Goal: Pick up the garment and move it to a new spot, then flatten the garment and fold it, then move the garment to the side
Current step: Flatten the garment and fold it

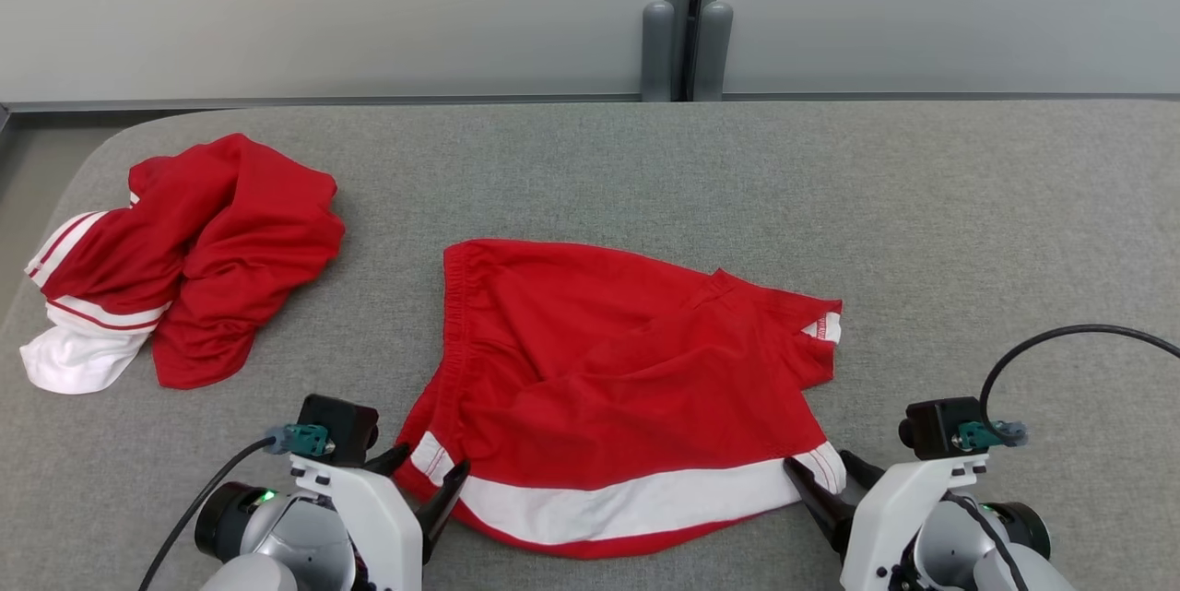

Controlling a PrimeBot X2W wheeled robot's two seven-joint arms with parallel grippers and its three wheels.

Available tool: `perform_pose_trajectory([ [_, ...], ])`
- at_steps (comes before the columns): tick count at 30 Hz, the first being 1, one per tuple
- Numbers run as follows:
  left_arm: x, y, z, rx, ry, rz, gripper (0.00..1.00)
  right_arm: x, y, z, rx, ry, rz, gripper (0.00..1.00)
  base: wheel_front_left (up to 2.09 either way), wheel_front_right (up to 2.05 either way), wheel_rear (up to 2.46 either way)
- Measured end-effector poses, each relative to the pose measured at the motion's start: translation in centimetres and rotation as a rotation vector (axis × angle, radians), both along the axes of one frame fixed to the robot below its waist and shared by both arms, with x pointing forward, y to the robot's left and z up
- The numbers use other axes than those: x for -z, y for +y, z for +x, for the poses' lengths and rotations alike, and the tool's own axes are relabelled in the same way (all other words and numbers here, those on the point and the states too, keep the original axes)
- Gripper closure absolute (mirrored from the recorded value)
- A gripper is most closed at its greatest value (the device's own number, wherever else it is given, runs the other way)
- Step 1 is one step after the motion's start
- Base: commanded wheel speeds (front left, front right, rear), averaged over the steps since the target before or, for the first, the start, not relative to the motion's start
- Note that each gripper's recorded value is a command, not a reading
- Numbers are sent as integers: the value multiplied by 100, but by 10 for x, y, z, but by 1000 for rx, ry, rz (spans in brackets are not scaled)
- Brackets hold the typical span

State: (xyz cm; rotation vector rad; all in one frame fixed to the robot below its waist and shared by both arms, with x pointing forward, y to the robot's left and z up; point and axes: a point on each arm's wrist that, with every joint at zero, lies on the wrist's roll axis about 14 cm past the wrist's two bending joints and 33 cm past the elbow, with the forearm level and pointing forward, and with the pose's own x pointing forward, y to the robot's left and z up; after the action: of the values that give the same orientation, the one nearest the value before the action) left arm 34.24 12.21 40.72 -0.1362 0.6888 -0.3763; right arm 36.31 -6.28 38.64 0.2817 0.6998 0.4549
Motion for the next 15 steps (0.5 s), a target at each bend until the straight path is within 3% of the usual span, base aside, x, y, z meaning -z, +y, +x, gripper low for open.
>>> perform_pose_trajectory([
  [5, 10, -3, 3, 15, 22, 1, 0, 2, 6, 2, -17, 10, 6, 0, 0, 0, 0],
  [6, 12, -4, 2, 18, 29, 1, 7, 2, 8, 3, -20, 9, 8, 0, 0, 0, 0],
  [7, 13, -4, 2, 20, 32, 0, 7, 2, 9, 3, -21, 9, 10, 0, 0, 0, 0],
  [8, 14, -5, 2, 21, 35, -2, 25, 3, 9, 3, -22, 11, 13, 0, 0, 0, 0],
  [9, 16, -5, 2, 23, 40, -3, 53, 3, 10, 3, -24, 12, 14, 17, 0, 0, 0],
  [10, 18, -6, 1, 25, 43, -4, 76, 3, 11, 3, -26, 13, 14, 51, 0, 0, 0],
  [11, 19, -5, 1, 26, 46, -4, 100, 3, 11, 4, -25, 12, 16, 65, 0, 0, 0],
  [13, 21, -5, 1, 29, 47, -4, 100, 4, 12, 3, -29, 14, 17, 100, 0, 0, 0],
  [15, 21, -5, 2, 31, 47, -3, 100, 4, 15, 2, -32, 18, 26, 100, 0, 0, 0],
])
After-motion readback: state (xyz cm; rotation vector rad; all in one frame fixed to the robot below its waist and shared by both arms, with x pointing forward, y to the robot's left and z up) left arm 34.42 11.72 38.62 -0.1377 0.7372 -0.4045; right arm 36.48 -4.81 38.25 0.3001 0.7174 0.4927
